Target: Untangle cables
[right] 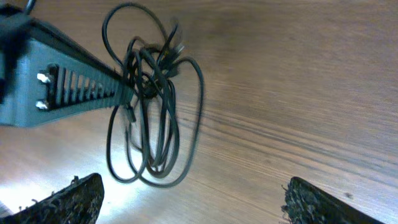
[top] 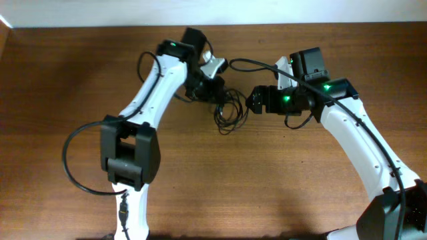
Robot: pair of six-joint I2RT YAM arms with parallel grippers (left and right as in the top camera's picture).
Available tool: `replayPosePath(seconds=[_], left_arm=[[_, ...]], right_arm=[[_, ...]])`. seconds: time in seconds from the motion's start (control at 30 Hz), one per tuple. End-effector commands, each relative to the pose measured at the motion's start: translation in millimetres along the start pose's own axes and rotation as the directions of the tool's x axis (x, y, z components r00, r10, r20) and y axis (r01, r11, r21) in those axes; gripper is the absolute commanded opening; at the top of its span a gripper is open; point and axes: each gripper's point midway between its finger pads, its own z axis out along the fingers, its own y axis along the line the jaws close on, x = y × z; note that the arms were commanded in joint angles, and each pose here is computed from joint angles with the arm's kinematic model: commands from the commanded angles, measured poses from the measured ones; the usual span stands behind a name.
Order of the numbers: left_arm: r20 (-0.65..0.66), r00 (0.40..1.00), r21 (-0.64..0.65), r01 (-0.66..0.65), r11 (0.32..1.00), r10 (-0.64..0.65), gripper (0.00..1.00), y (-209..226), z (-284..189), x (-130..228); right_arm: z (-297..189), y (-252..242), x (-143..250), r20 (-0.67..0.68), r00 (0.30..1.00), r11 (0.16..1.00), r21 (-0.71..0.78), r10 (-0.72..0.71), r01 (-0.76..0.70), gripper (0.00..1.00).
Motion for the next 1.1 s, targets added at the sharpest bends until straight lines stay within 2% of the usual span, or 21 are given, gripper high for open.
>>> replayPosePath(seconds=[0.0, 0.1, 0.2, 0.23, 0.3, 0.4, 0.43, 0.47, 0.53, 0.6, 0.7, 0.77, 0.83, 0.9, 0.97, 1.0, 1.03, 1.07], left_arm=[[0.091, 0.993, 0.245, -0.09, 0.965, 0.07, 0.0, -39, -35, -13], [0.146, 0.988, 0.372, -0.095, 0.923, 0.043, 0.0, -43, -57, -19], [0.167, 0.985, 0.441, -0.105, 0.892, 0.033, 0.0, -50, -66, -20], [0.177, 0.984, 0.471, -0.118, 0.874, 0.038, 0.0, -56, -69, -21], [0.188, 0.981, 0.517, -0.132, 0.846, 0.038, 0.0, -64, -74, -21], [0.21, 0.977, 0.473, -0.144, 0.869, 0.048, 0.0, -49, -76, -23], [0.215, 0.976, 0.437, -0.136, 0.889, 0.044, 0.0, -37, -77, -25], [0.219, 0.975, 0.32, -0.103, 0.942, 0.032, 0.0, -4, -77, -27], [0.206, 0.978, 0.117, 0.01, 0.993, -0.034, 0.0, 52, -82, -24], [0.227, 0.958, -0.148, 0.213, 0.966, -0.177, 0.0, 132, -103, -11], [0.273, 0.922, -0.297, 0.351, 0.888, -0.273, 0.0, 188, -131, 7], [0.29, 0.91, -0.317, 0.385, 0.867, -0.298, 0.0, 203, -141, 14], [0.293, 0.907, -0.306, 0.39, 0.869, -0.304, 0.0, 204, -142, 15], [0.289, 0.912, -0.26, 0.368, 0.893, -0.292, 0.0, 194, -138, 10], [0.253, 0.947, -0.17, 0.247, 0.954, -0.2, 0.0, 166, -127, 3], [0.237, 0.956, -0.142, 0.208, 0.968, -0.17, 0.03, 156, -123, 3], [0.216, 0.969, -0.098, 0.142, 0.985, -0.119, 0.11, 140, -117, 2], [0.203, 0.976, -0.064, 0.087, 0.994, -0.073, 0.25, 128, -112, 1]], right_arm=[[-2, 18, -6, 0.012, 0.999, 0.996, -0.08, -0.042, 0.042, 0.9], [-1, 33, -11, 0.026, 0.998, 0.985, -0.163, -0.059, 0.063, 0.86], [17, 36, -11, 0.011, 0.997, 0.981, -0.183, -0.071, 0.072, 0.79], [30, 35, -11, 0.0, 0.997, 0.98, -0.183, -0.078, 0.076, 0.74], [49, 32, -15, 0.002, 0.996, 0.979, -0.187, -0.086, 0.085, 0.57], [47, 16, -28, 0.045, 0.997, 0.99, -0.122, -0.065, 0.07, 0.12], [44, 11, -31, 0.056, 0.997, 0.993, -0.106, -0.05, 0.055, 0.05], [32, 3, -37, 0.079, 0.996, 0.994, -0.097, -0.032, 0.04, 0.04], [9, -12, -44, 0.117, 0.993, 0.998, -0.061, 0.0, 0.007, 0.04], [-23, -39, -45, 0.158, 0.986, 0.998, 0.032, 0.05, -0.056, 0.04], [-54, -77, -32, 0.171, 0.978, 0.971, 0.183, 0.122, -0.153, 0.04], [-62, -87, -26, 0.165, 0.974, 0.962, 0.196, 0.157, -0.189, 0.04], [-58, -73, -23, 0.136, 0.981, 0.978, 0.137, 0.135, -0.154, 0.04], [-51, -58, -20, 0.115, 0.987, 0.986, 0.113, 0.109, -0.122, 0.04], [-40, -33, -13, 0.079, 0.995, 0.994, 0.09, 0.056, -0.063, 0.04], [-35, -22, -8, 0.062, 0.998, 0.996, 0.076, 0.031, -0.036, 0.04], [-30, -11, -4, 0.047, 0.999, 0.998, 0.065, 0.006, -0.009, 0.04], [-25, 1, 0, 0.034, 0.999, 0.998, 0.052, -0.021, 0.019, 0.04]])
